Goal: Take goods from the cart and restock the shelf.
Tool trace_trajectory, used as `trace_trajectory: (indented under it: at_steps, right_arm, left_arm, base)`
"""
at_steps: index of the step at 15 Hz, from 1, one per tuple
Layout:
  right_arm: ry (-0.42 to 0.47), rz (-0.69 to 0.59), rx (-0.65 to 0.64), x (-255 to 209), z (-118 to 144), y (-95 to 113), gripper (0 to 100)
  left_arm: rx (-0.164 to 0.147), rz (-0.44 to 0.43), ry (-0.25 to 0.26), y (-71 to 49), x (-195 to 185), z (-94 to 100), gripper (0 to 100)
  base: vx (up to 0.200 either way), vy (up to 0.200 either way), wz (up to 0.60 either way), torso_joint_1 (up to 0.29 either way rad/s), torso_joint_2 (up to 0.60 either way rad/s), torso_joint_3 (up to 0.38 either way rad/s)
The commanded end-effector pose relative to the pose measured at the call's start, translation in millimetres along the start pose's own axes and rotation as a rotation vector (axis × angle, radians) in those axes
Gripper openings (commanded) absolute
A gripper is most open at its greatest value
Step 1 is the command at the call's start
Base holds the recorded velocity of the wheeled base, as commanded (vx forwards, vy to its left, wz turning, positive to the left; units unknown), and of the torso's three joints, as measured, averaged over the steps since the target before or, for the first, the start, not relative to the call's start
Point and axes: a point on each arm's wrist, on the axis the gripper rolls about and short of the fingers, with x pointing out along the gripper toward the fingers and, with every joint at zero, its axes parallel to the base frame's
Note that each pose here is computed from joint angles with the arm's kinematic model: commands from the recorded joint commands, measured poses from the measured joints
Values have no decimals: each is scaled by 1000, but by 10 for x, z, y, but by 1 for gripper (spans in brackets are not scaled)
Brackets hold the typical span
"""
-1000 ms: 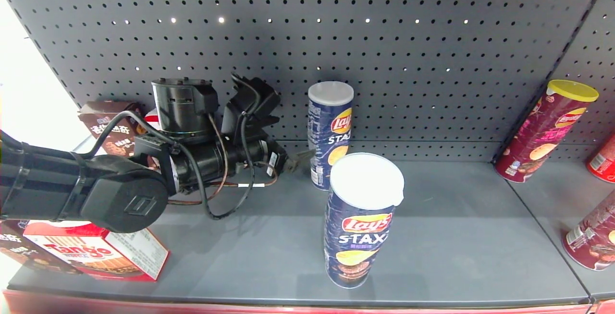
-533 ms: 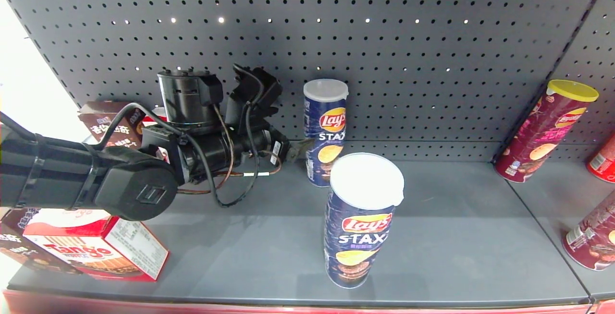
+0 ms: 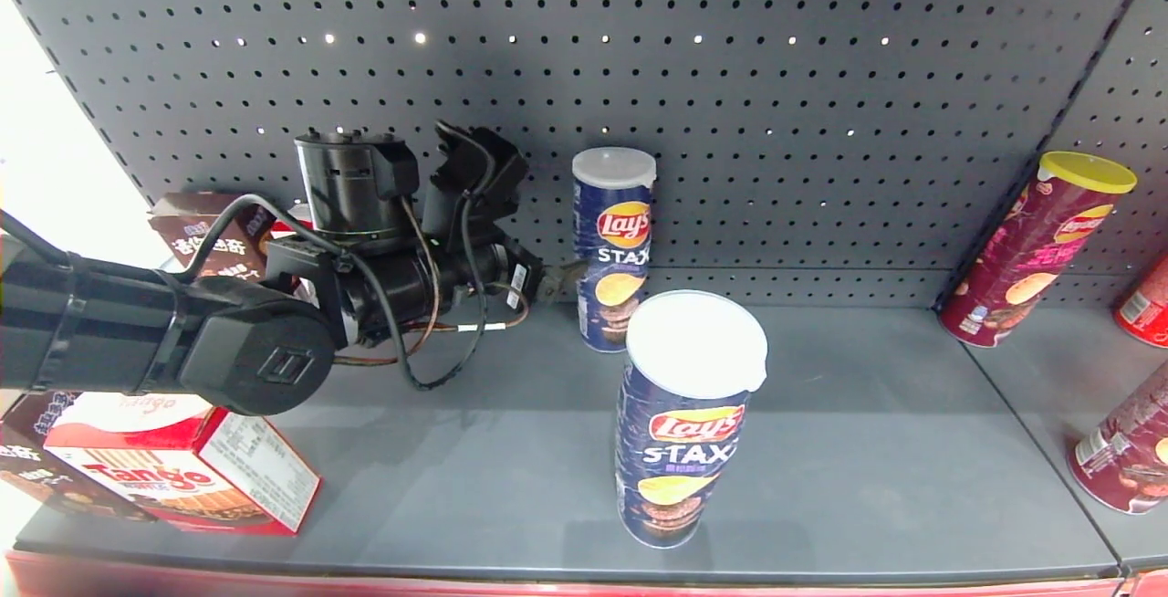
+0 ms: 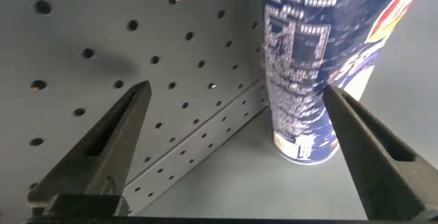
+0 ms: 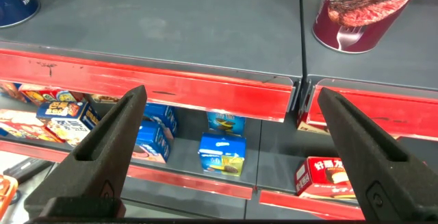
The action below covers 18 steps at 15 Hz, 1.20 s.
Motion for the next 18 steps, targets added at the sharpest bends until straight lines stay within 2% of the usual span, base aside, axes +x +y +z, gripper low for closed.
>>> trace_trajectory:
  at_steps: [1, 7, 12, 15, 18]
  right_arm:
    - [1, 1, -2, 1, 1, 0, 100]
    - [1, 1, 0, 1, 1, 0, 100]
    - [1, -1, -2, 1, 1, 0, 100]
    - [1, 1, 0, 1, 1, 0, 100]
    - [1, 1, 0, 1, 1, 0, 100]
  left_arm:
    - [0, 7, 5, 17, -1, -17, 100]
    - [4, 53, 33, 33, -83, -49, 100]
    - [10, 150, 81, 27, -91, -93, 100]
    - [17, 171, 106, -7, -25, -149, 100]
    - [102, 168, 116, -26, 15, -180, 100]
  base:
    - [0, 0, 0, 0, 0, 0]
    - [0, 0, 0, 0, 0, 0]
    - [0, 0, 0, 0, 0, 0]
    - [0, 0, 0, 0, 0, 0]
    - [0, 0, 0, 0, 0, 0]
